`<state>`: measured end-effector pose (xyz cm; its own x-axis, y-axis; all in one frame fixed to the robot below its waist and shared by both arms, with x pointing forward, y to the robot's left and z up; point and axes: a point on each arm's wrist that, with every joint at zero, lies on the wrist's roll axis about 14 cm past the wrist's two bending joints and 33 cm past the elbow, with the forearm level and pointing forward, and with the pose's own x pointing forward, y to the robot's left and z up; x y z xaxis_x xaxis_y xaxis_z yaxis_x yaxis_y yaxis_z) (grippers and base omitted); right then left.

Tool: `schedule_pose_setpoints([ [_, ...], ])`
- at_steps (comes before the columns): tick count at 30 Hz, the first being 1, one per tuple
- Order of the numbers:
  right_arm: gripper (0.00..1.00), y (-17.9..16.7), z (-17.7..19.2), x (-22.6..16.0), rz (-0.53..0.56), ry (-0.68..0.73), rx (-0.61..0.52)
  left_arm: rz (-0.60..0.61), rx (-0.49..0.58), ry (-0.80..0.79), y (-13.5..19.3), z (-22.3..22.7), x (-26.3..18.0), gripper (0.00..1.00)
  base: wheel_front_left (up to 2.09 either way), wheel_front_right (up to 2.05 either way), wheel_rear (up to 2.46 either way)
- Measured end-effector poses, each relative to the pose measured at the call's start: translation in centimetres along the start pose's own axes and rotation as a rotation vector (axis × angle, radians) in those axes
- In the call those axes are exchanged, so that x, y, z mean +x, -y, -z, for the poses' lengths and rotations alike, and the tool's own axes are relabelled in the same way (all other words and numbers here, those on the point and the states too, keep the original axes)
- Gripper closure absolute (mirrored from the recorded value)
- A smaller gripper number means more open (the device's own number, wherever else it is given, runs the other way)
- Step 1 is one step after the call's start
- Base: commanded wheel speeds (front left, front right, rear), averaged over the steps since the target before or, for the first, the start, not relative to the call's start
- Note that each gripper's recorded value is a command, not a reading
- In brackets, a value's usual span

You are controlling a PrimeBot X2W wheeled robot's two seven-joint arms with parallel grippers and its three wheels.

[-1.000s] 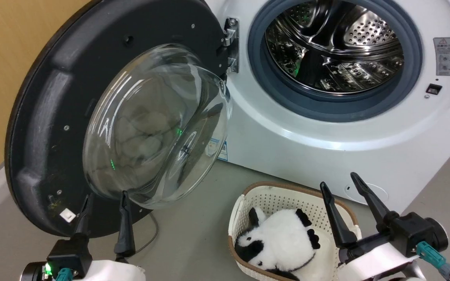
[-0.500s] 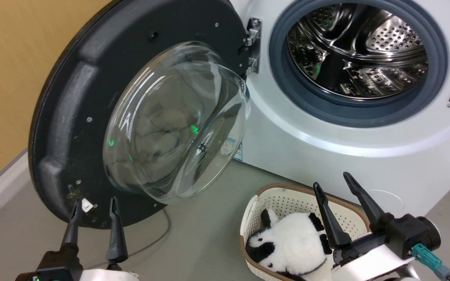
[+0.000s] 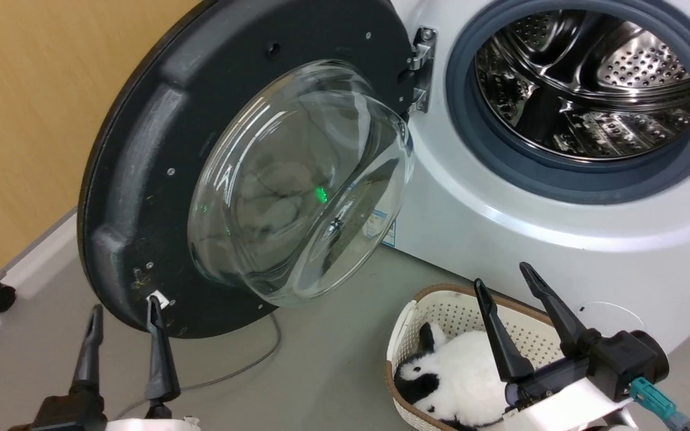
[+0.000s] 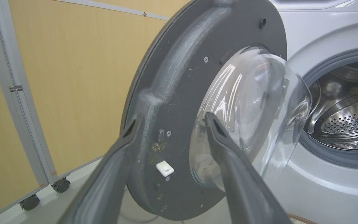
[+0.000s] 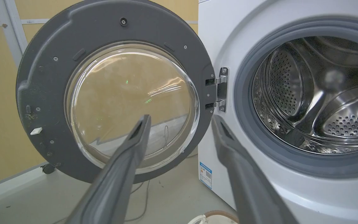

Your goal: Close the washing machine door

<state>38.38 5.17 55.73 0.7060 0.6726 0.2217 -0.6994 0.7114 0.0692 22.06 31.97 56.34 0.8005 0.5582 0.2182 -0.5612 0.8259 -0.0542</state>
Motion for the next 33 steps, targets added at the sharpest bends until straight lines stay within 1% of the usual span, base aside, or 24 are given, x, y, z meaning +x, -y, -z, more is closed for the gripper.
schedule_pose_setpoints([
  [4, 0.0, -0.6, -0.1, 0.5, -0.024, 0.01, 0.011, -0.028, 0.007, 0.037, -0.8, -1.1, -0.1, 0.0, 0.0, 0.0, 0.0],
  [5, 0.0, -0.8, -0.1, 0.6, -0.029, 0.015, 0.012, -0.033, 0.009, 0.042, -1.0, -1.3, -0.2, 0.07, 0.0, 0.0, 0.0],
  [7, 0.0, -1.0, -0.1, 0.8, -0.039, 0.019, 0.014, -0.043, 0.012, 0.048, -1.3, -1.5, -0.3, 1.0, 0.0, 0.0, 0.0],
  [12, 0.0, -1.2, -0.2, 1.2, -0.057, 0.035, 0.017, -0.074, 0.005, 0.097, -2.2, -3.0, -0.3, 1.0, 0.0, 0.0, 0.0],
  [16, 0.0, -1.0, -0.4, 1.5, -0.063, 0.053, 0.014, -0.114, 0.012, 0.147, -4.0, -4.5, 0.1, 1.0, 0.0, 0.0, 0.0],
  [21, 0.0, -0.4, -0.7, 1.7, -0.056, 0.077, 0.002, -0.111, 0.053, 0.225, -6.8, -6.8, 1.8, 1.0, 0.0, 0.0, 0.0],
  [23, 0.0, -0.1, -0.7, 1.7, -0.05, 0.082, -0.004, -0.107, 0.061, 0.229, -8.1, -7.0, 2.9, 1.0, 0.0, 0.0, 0.0],
  [26, 0.0, 0.5, -0.9, 1.5, -0.038, 0.09, -0.012, -0.117, 0.08, 0.273, -10.7, -8.9, 5.4, 1.0, 0.0, 0.0, 0.0],
  [28, 0.0, 1.1, -0.7, 1.3, -0.024, 0.086, -0.012, -0.131, 0.071, 0.294, -12.3, -9.9, 7.3, 1.0, 0.0, 0.0, 0.0],
  [30, 0.0, 1.7, -0.4, 1.1, -0.011, 0.079, -0.013, -0.132, 0.049, 0.295, -13.1, -10.5, 9.3, 0.93, 0.0, 0.0, 0.0],
  [31, 0.0, 2.0, -0.2, 1.0, -0.005, 0.075, -0.014, -0.135, 0.034, 0.288, -13.5, -10.7, 10.2, 1.0, 0.0, 0.0, 0.0],
  [33, 0.0, 2.5, 0.1, 0.8, 0.004, 0.068, -0.014, -0.146, -0.02, 0.251, -14.2, -10.4, 11.9, 1.0, 0.0, 0.0, 0.0],
])
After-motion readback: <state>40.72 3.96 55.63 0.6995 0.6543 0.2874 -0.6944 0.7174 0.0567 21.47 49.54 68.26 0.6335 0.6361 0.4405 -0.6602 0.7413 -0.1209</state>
